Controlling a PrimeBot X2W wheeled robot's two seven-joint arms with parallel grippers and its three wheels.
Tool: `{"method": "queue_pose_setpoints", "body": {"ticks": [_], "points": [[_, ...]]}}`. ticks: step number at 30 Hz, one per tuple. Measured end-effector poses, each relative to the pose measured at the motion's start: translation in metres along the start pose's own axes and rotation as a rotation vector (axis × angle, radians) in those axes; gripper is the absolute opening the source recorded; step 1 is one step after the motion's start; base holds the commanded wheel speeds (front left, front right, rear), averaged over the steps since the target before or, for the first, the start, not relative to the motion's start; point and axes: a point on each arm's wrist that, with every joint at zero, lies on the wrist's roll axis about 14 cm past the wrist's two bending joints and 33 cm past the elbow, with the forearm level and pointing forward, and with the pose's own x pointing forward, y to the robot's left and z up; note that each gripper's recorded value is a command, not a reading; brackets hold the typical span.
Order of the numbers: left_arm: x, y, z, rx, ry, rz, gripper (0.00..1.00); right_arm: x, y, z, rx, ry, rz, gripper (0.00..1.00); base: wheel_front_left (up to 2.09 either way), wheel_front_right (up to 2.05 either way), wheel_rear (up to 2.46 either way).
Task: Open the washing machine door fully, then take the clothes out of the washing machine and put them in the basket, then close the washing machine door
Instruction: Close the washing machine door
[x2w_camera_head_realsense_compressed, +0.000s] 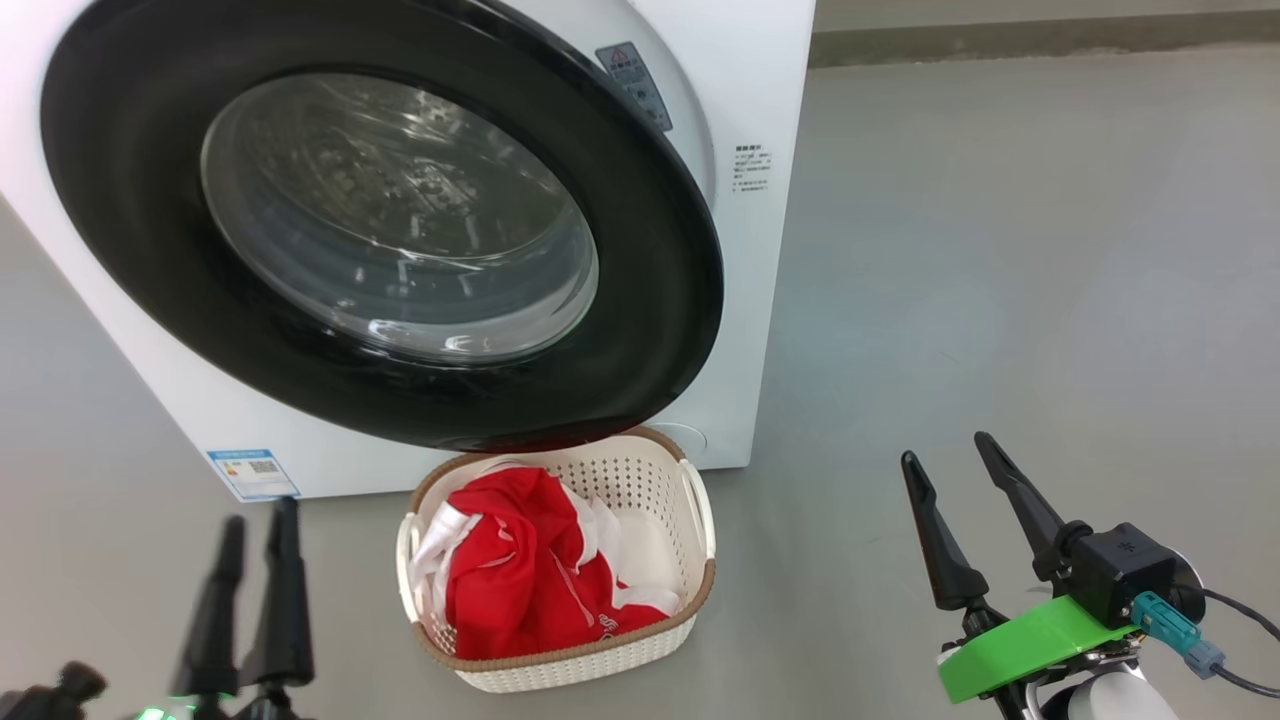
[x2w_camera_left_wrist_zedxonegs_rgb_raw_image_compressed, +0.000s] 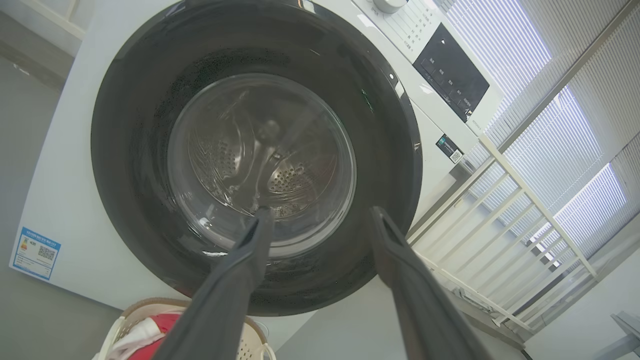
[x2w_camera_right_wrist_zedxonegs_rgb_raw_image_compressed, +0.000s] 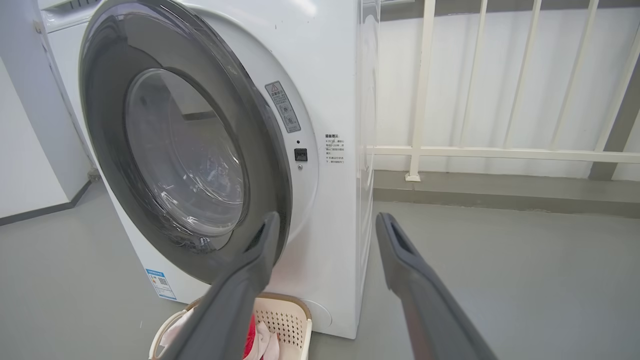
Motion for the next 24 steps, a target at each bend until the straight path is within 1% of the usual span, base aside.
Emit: {"method": "queue_pose_setpoints", "body": {"ticks": [5,9,16,22,24], "points": [[-0.006,-0.003,0.023,0.248,-0.077,-0.029,1.0,0.001,0.002,0.004,0.0,-0.013,0.007,1.0,0.0,0.0,0.0],[-0.015,-0.006,0.015,0.372,-0.059,-0.043,1.0,-0.005,0.001,0.002,-0.003,-0.005,0.002,1.0,0.0,0.0,0.0],[-0.027,0.004,-0.002,0.514,0.005,-0.033,1.0,-0.011,-0.003,0.005,-0.017,-0.014,-0.011,1.0,0.0,0.0,0.0],[-0.032,0.015,-0.011,0.587,0.045,-0.019,1.0,-0.015,-0.008,0.01,-0.029,-0.028,-0.026,1.0,0.0,0.0,0.0],[-0.033,0.018,-0.014,0.593,0.057,-0.012,1.0,-0.019,-0.009,0.007,-0.027,-0.019,-0.031,1.0,0.0,0.0,0.0]]}}
